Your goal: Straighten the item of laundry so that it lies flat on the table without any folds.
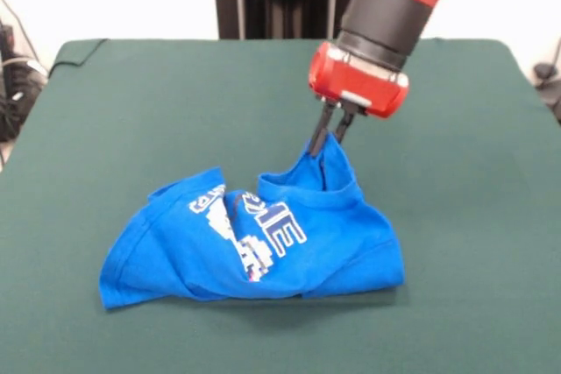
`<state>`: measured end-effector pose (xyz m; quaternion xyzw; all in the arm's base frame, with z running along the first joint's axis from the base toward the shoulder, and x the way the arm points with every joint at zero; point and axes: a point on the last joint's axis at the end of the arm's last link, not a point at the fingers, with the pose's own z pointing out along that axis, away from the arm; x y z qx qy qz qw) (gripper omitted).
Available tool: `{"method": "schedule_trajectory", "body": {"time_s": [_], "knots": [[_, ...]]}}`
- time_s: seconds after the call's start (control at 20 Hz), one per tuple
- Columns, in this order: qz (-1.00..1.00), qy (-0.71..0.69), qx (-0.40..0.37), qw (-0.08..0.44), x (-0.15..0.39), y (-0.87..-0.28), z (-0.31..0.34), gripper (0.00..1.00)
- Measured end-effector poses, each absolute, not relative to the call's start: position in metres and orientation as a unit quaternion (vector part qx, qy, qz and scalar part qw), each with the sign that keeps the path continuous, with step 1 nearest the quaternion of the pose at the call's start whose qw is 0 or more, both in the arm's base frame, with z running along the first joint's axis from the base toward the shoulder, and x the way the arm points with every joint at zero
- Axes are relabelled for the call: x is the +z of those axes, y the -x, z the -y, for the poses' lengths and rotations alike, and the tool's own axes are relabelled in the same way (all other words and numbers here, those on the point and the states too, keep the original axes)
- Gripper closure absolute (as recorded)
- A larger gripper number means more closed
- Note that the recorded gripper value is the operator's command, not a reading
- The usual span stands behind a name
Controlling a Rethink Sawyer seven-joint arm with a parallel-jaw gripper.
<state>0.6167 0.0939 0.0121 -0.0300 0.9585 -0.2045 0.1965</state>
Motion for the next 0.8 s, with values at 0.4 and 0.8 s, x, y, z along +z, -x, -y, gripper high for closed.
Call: {"method": "schedule_trajectory", "body": {"time_s": [0.4, 0.8], "knots": [[-0.943, 0.043, -0.243, 0.224, 0.103, -0.625, -0.103, 1.0], [-0.911, 0.076, -0.302, 0.272, 0.193, -0.615, -0.124, 1.0]]}}
